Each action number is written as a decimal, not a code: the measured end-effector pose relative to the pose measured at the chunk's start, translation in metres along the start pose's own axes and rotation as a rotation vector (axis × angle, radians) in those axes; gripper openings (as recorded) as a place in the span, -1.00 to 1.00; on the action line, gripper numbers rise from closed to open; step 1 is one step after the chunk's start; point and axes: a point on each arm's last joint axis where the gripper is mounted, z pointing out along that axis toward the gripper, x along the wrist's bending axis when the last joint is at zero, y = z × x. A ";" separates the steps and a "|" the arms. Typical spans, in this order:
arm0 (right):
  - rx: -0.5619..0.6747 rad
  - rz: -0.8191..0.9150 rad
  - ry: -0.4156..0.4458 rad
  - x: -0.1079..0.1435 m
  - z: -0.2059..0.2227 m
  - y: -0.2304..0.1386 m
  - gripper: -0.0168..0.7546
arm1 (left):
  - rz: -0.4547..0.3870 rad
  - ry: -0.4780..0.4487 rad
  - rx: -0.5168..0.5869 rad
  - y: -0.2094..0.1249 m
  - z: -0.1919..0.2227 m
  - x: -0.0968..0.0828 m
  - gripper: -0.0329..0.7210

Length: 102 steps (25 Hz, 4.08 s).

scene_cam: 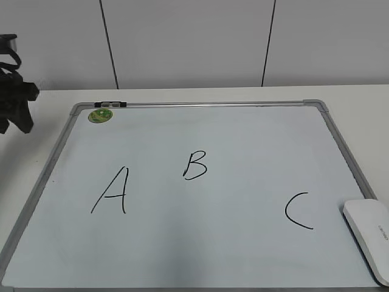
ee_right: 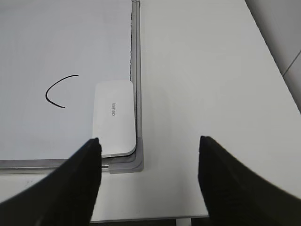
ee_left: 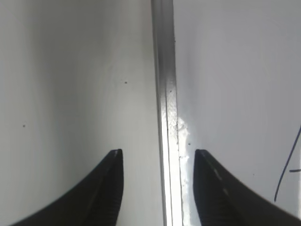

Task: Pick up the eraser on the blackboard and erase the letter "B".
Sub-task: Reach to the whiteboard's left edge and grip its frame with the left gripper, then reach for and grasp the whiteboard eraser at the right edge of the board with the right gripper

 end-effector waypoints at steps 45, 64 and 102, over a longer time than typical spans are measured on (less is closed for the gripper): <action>0.000 0.000 0.000 0.000 0.000 0.000 0.29 | -0.023 0.070 0.237 0.019 0.113 -0.005 -0.44; 0.002 -0.018 -0.039 -0.004 0.000 0.000 0.29 | -0.043 0.062 0.238 0.019 0.114 -0.005 -0.87; 0.891 -0.054 0.198 0.055 0.237 0.079 0.78 | -0.045 0.060 0.235 0.020 0.114 -0.006 -0.87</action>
